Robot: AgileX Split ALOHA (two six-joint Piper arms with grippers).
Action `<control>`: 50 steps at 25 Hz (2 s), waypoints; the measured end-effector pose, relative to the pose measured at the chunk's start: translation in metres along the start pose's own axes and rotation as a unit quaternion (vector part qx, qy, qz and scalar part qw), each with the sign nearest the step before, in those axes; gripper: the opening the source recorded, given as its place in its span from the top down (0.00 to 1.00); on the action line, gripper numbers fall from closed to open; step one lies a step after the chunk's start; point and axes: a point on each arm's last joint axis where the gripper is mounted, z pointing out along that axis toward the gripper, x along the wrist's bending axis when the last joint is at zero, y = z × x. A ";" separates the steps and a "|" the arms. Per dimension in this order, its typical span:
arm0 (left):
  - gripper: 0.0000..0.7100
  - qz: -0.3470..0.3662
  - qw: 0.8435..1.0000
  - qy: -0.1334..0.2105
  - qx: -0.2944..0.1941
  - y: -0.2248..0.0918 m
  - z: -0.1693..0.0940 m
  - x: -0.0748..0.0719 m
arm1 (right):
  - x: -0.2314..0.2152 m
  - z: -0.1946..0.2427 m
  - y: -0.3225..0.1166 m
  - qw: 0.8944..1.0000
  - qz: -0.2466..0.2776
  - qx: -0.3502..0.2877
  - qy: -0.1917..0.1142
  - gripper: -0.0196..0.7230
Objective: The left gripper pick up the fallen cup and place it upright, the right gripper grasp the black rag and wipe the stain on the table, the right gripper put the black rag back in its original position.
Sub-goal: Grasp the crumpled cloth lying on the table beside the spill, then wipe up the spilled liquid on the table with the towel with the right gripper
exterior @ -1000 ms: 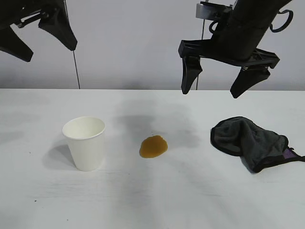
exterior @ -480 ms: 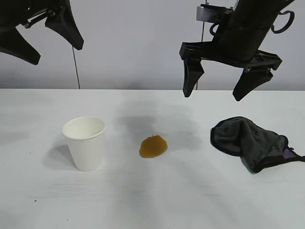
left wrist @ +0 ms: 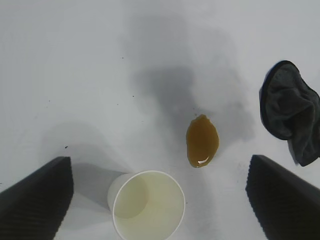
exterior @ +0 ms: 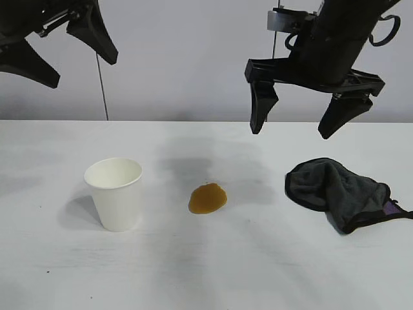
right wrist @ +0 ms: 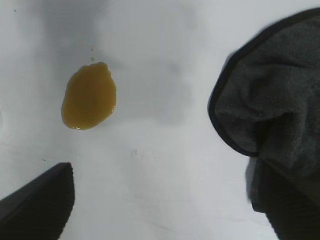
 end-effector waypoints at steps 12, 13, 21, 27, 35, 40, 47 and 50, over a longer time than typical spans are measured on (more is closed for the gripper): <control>0.05 0.000 1.000 0.001 -0.006 0.001 0.000 0.000 | -0.089 0.014 0.002 0.995 0.064 0.044 -0.066 0.07; 0.05 0.000 1.000 0.001 -0.006 0.001 0.000 0.000 | -0.092 0.021 0.002 0.995 0.065 0.051 -0.061 0.08; 0.05 0.000 1.000 0.002 -0.007 0.001 0.000 0.000 | -0.096 0.069 0.004 0.995 0.065 0.062 -0.049 0.13; 0.05 0.000 1.000 0.002 -0.007 0.001 0.000 0.000 | -0.099 0.095 0.001 0.993 0.074 0.080 -0.050 0.28; 0.05 0.000 1.000 0.002 -0.010 0.002 0.000 0.000 | -0.100 0.109 -0.002 0.991 0.085 0.093 -0.053 0.88; 0.05 0.000 1.000 0.003 -0.010 0.002 0.000 0.000 | -0.077 0.114 0.000 0.994 0.052 0.087 -0.049 0.95; 0.05 0.000 1.000 0.002 -0.010 0.002 0.000 0.000 | -0.001 0.117 0.007 0.998 -0.010 0.052 -0.016 0.96; 0.05 0.000 1.000 0.002 -0.010 0.002 0.000 0.000 | 0.021 0.111 0.013 0.999 -0.023 0.035 -0.002 0.96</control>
